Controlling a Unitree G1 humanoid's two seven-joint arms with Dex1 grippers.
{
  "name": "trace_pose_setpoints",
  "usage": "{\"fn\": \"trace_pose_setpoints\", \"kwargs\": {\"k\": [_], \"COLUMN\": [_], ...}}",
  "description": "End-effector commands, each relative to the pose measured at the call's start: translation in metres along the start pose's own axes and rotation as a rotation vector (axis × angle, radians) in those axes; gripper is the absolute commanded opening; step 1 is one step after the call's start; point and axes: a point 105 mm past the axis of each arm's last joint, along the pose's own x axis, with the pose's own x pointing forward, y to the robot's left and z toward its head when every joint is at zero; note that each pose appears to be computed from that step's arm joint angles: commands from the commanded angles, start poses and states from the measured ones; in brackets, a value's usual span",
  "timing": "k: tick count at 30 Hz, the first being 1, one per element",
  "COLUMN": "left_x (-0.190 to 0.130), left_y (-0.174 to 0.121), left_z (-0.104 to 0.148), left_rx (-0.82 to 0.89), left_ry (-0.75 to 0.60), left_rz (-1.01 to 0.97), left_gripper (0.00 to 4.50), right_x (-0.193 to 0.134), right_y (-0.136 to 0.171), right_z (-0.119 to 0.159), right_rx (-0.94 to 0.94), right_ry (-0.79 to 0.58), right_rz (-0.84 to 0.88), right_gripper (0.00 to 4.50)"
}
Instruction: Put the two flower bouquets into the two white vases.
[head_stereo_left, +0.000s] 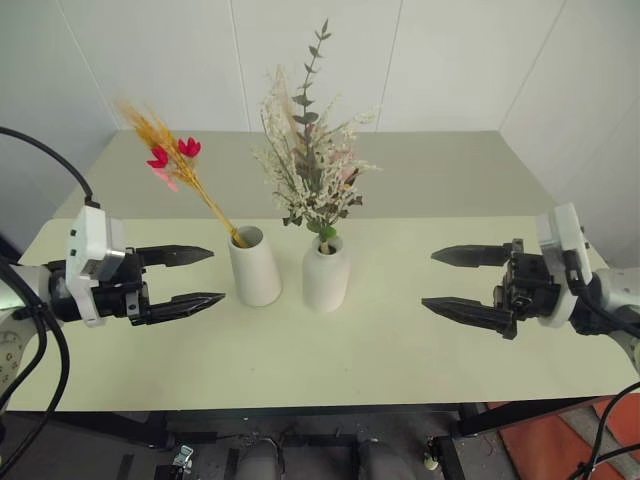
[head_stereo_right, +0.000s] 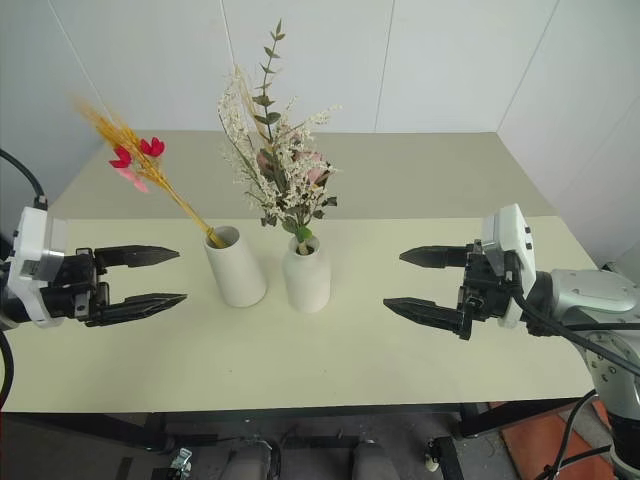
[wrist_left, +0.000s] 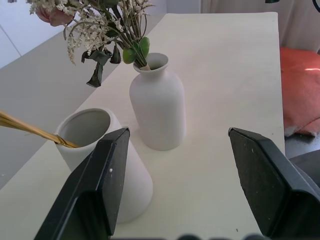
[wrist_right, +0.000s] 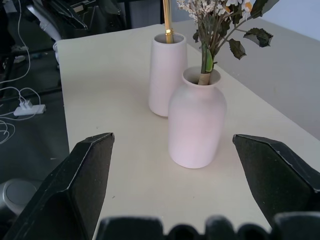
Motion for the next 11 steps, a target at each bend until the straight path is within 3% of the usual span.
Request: {"fn": "trace_pose_setpoints", "kwargs": {"k": [1, 11], "left_x": [0.001, -0.001], "left_y": [-0.002, -0.004], "left_z": [0.014, 0.017], "left_rx": [0.044, 0.032], "left_ry": [-0.044, -0.055], "left_rz": [-0.008, 0.009], "left_gripper": [3.43, 3.43], "right_x": [-0.008, -0.019], "right_y": [-0.002, -0.017], "right_z": [0.012, 0.015], "right_rx": [-0.044, -0.062], "right_ry": [-0.009, 0.013], "right_rz": [-0.026, -0.075], "right_gripper": [4.50, 4.50]}}
